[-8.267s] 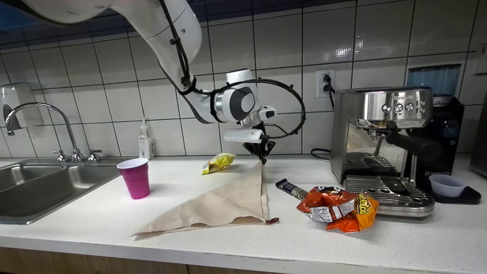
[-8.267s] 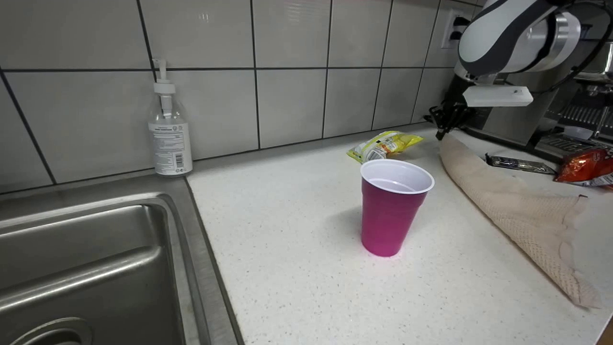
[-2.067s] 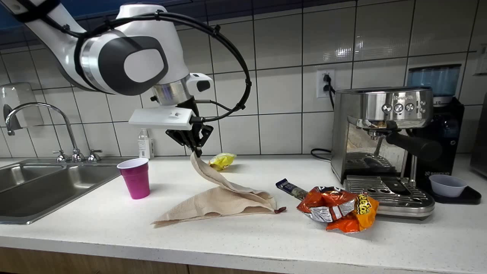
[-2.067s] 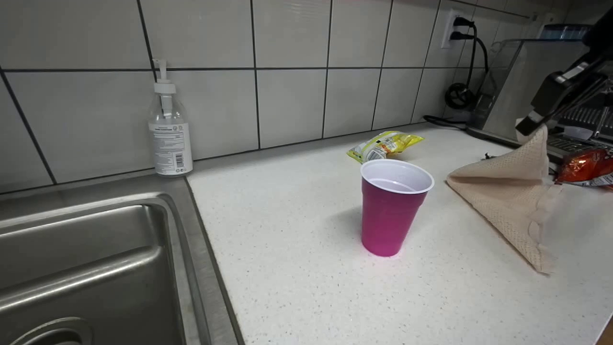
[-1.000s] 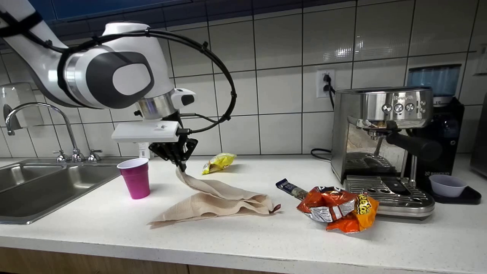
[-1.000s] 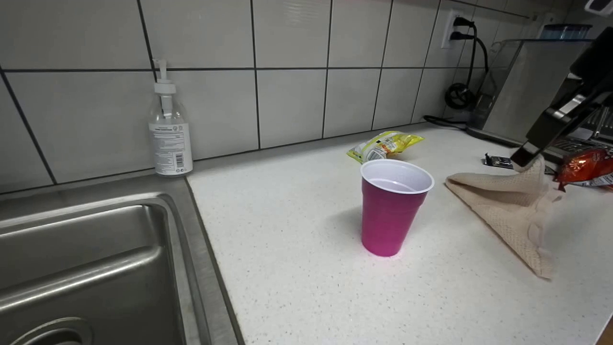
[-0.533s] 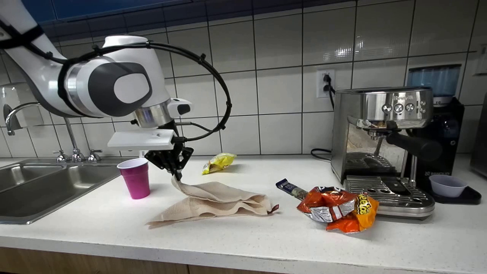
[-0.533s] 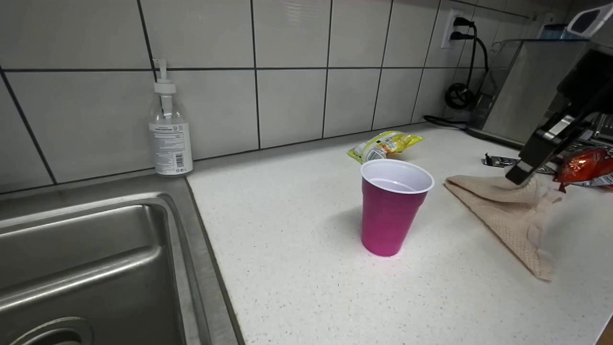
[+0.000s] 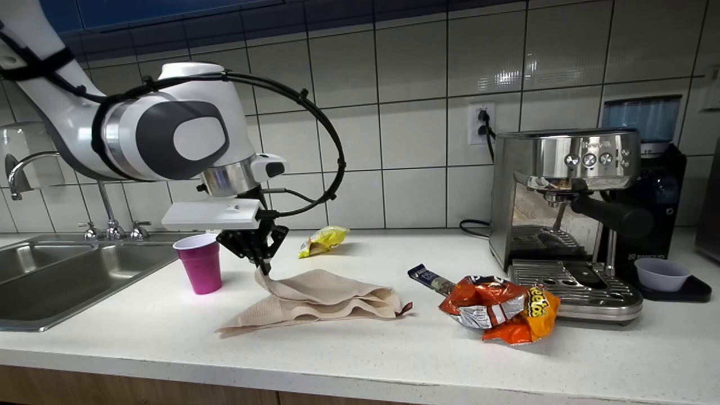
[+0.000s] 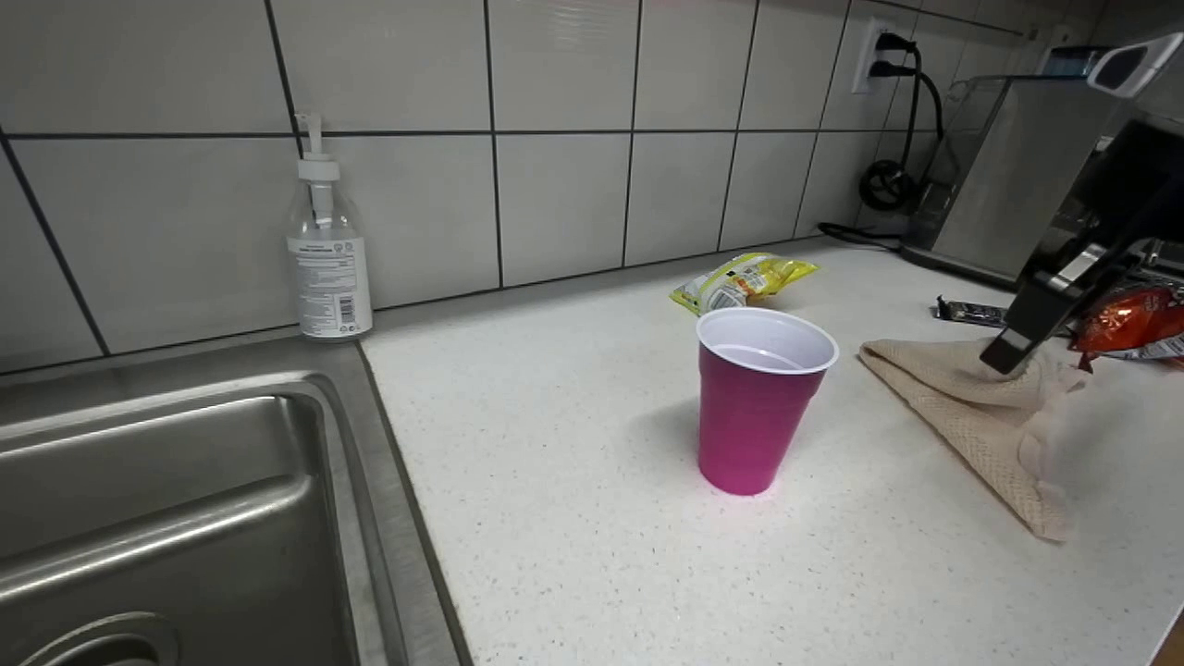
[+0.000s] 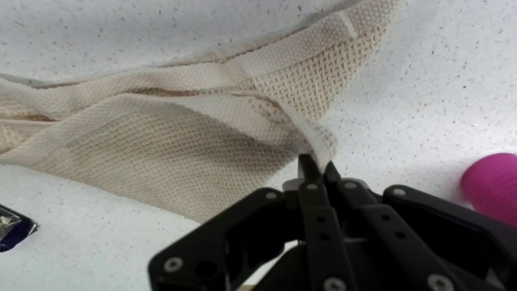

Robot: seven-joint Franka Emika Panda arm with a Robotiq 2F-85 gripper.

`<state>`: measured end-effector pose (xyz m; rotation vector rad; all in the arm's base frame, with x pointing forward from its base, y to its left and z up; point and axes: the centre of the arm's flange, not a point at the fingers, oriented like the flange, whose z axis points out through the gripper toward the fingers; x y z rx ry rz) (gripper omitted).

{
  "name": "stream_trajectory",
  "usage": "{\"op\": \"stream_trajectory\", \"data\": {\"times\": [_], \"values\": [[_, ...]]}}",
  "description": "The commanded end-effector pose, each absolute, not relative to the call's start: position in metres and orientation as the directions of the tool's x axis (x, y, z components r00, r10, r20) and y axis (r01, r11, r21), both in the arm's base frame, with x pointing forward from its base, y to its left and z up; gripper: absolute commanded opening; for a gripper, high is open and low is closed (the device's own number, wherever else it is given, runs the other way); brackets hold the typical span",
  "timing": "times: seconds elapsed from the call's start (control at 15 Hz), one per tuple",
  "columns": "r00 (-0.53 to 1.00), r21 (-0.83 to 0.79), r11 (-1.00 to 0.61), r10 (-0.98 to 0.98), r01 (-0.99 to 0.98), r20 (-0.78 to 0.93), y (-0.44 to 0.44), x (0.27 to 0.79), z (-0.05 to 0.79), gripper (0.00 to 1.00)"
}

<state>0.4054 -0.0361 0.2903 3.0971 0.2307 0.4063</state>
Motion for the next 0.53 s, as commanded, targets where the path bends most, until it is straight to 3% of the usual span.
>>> {"op": "stream_trajectory", "data": {"times": [0.0, 0.47], "values": [[0.949, 0.018, -0.988, 0.152, 0.153, 0.277, -0.0464, 0.3747, 0.296, 0.01], [0.939, 0.032, -0.982, 0.188, 0.187, 0.288, -0.0563, 0.3648, 0.298, 0.01]]}}
